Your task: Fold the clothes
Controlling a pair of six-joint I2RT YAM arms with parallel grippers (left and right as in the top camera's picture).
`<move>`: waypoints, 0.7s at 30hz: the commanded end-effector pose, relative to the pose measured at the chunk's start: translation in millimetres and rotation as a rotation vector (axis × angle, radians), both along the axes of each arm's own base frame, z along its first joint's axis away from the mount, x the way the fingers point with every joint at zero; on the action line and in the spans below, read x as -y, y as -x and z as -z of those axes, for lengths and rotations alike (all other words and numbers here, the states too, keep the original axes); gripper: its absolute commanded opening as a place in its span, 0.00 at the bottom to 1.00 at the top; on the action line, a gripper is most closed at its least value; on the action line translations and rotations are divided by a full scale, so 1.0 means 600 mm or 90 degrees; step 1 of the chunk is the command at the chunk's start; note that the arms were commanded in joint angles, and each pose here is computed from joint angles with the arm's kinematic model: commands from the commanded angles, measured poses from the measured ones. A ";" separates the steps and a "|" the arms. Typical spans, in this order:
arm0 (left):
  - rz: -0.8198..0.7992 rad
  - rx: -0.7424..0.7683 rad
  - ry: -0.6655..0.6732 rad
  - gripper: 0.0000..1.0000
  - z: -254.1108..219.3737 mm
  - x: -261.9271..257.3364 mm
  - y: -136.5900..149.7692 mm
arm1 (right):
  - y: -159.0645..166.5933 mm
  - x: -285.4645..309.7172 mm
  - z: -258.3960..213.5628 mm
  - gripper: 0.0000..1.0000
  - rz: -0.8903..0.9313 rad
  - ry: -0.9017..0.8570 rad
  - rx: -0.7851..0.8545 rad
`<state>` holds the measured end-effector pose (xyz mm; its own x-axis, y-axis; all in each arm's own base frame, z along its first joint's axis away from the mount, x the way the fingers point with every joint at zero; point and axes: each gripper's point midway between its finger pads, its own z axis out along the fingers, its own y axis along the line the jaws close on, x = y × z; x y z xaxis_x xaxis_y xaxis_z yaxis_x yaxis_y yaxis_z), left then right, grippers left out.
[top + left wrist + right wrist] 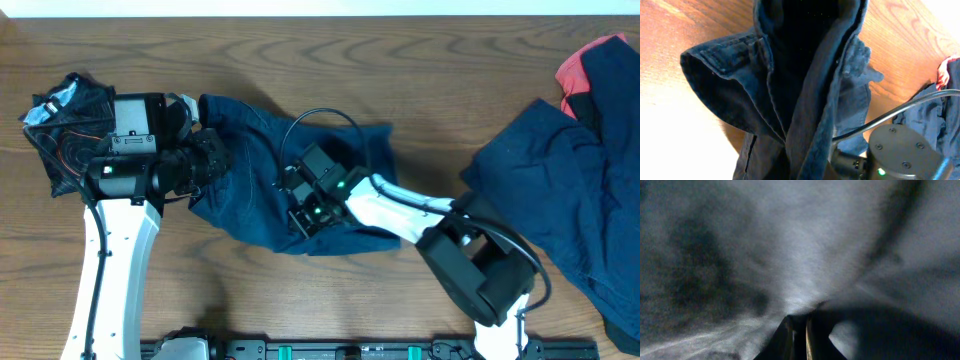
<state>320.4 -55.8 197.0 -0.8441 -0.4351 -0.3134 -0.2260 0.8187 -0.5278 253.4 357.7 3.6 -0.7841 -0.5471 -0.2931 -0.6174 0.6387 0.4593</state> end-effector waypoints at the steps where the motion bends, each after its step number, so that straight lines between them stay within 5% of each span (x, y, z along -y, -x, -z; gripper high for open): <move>1: 0.006 0.023 0.007 0.06 -0.021 0.003 -0.005 | -0.082 0.055 -0.074 0.13 0.098 0.023 0.081; 9: -0.013 0.016 -0.023 0.06 -0.014 -0.011 -0.005 | -0.146 0.265 -0.134 0.08 0.281 0.161 0.101; 21: -0.017 0.018 -0.010 0.06 -0.017 0.002 -0.009 | -0.020 0.340 0.002 0.05 0.270 0.287 -0.110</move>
